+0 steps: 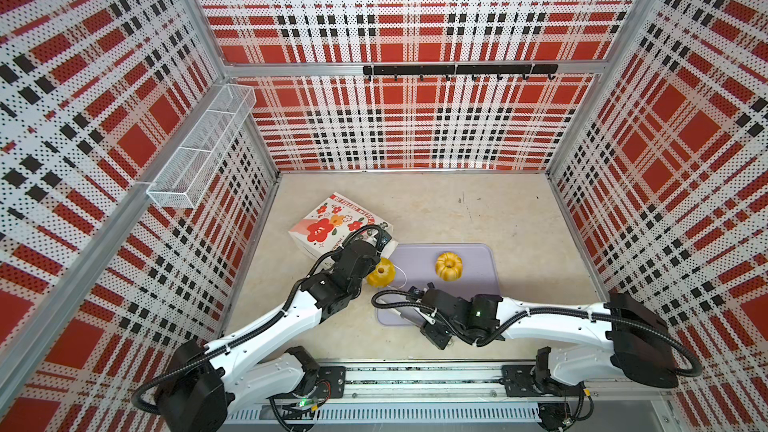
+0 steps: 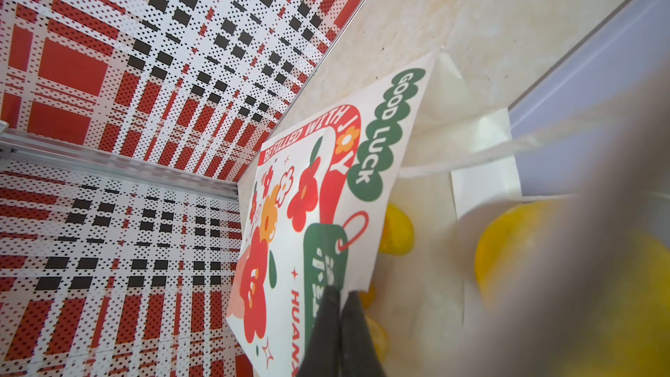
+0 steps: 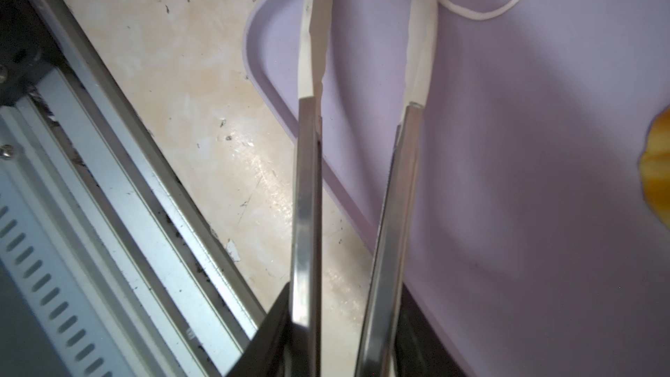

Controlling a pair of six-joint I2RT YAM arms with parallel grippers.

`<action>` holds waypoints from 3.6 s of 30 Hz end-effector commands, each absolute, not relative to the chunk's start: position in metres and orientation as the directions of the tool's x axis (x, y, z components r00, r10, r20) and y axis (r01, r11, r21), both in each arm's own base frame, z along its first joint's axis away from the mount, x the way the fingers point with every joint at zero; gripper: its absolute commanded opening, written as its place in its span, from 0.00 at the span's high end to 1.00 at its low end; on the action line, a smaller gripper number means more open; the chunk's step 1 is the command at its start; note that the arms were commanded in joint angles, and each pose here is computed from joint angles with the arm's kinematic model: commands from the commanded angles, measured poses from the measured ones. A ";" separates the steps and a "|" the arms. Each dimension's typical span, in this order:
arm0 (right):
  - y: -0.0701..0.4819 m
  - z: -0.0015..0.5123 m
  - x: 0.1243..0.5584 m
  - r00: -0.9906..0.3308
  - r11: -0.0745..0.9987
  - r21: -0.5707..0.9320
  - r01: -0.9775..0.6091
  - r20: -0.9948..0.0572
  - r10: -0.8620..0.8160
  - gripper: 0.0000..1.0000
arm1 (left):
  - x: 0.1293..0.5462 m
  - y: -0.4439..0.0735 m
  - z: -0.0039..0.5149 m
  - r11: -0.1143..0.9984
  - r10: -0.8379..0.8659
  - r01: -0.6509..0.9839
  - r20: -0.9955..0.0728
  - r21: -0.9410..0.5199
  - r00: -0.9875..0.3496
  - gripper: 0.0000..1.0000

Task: Take the fake bread out of the paper bag

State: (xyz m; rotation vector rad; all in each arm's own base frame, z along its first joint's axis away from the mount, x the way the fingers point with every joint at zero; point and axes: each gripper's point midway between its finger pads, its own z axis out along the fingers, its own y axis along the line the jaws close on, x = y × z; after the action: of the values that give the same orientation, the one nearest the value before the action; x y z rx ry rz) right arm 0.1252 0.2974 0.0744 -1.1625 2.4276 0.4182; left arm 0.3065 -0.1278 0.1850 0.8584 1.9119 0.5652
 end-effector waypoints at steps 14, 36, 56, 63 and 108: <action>0.312 0.152 0.139 -0.723 0.620 0.429 -0.656 -0.593 -0.355 0.54 | 0.305 -0.131 0.187 0.654 0.756 0.331 -0.577 0.680 -0.309 1.00; 0.329 0.161 0.178 -0.815 0.655 0.531 -0.537 -0.527 -0.241 0.51 | 0.305 -0.130 0.186 0.652 0.758 0.334 -0.574 0.680 -0.311 1.00; 0.340 0.138 0.204 -0.894 0.669 0.618 -0.413 -0.415 -0.169 0.66 | 0.304 -0.131 0.187 0.652 0.758 0.337 -0.576 0.679 -0.306 1.00; 0.328 0.144 0.201 -0.896 0.686 0.610 -0.395 -0.421 -0.142 1.00 | 0.303 -0.132 0.187 0.650 0.760 0.339 -0.576 0.680 -0.303 1.00; 0.054 0.214 0.160 -0.878 0.981 -0.187 -0.051 -0.460 -0.133 1.00 | 0.303 -0.134 0.190 0.656 0.754 0.336 -0.585 0.675 -0.297 1.00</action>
State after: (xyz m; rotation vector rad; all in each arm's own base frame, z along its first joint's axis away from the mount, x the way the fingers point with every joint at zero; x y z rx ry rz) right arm 0.1452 0.0561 0.2081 -0.1165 2.6823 -0.1432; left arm 0.3043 -0.1285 0.1830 0.8725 1.9157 0.5693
